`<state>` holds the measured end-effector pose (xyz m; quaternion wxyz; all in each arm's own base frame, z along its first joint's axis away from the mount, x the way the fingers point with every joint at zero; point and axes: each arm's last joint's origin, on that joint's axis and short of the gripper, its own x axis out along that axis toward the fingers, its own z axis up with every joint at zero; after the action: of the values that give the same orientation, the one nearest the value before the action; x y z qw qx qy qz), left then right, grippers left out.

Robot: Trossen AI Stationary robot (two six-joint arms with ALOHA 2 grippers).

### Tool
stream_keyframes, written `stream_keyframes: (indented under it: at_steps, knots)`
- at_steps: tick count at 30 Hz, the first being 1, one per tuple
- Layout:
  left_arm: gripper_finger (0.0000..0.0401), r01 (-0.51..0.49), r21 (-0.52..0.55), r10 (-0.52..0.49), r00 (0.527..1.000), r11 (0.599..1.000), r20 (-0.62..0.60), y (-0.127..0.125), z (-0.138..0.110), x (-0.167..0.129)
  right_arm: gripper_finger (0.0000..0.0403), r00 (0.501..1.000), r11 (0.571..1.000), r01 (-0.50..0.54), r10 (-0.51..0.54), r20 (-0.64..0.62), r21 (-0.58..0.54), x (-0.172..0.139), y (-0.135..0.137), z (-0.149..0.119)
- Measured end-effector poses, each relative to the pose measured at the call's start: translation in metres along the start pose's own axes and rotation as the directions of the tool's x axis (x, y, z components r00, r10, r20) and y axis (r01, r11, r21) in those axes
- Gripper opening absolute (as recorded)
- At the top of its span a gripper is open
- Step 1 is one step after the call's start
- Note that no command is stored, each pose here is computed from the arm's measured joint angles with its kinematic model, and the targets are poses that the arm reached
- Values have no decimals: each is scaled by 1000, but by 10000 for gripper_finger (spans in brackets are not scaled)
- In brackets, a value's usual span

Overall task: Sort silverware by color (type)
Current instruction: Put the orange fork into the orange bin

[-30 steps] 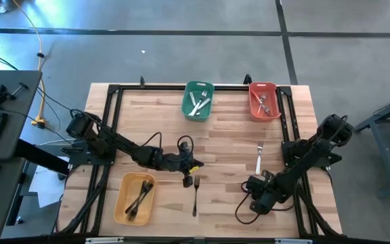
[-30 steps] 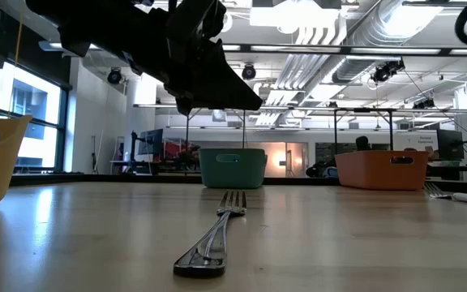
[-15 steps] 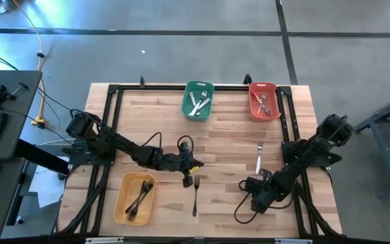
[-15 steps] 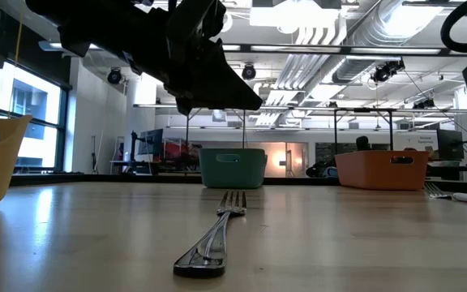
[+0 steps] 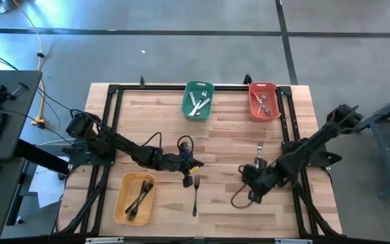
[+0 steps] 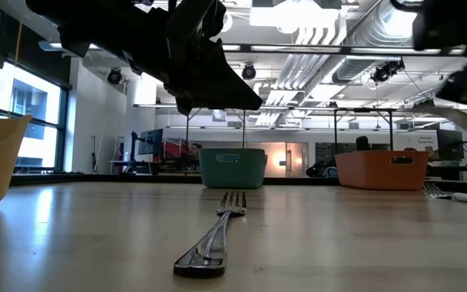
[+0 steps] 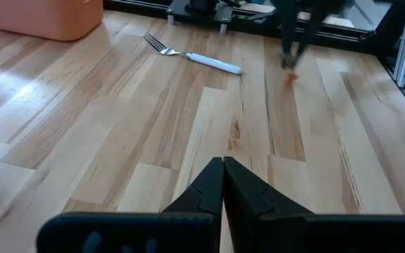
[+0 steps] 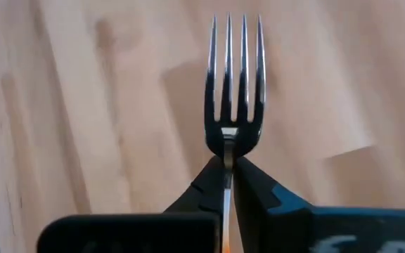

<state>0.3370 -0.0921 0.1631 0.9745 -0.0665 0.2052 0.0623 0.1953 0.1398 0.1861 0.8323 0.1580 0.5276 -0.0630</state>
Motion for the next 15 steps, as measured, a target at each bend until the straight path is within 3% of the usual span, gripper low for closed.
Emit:
stream_keyframes:
  at_steps: [6,15]
  knots:
    - [1,0,0,0,1000,1000,0,0,0,0,1,992,992,95,-102,79,89,-35,-47,25]
    - [0,0,0,0,1000,1000,0,0,0,0,0,921,927,291,-338,193,237,-80,-133,49]
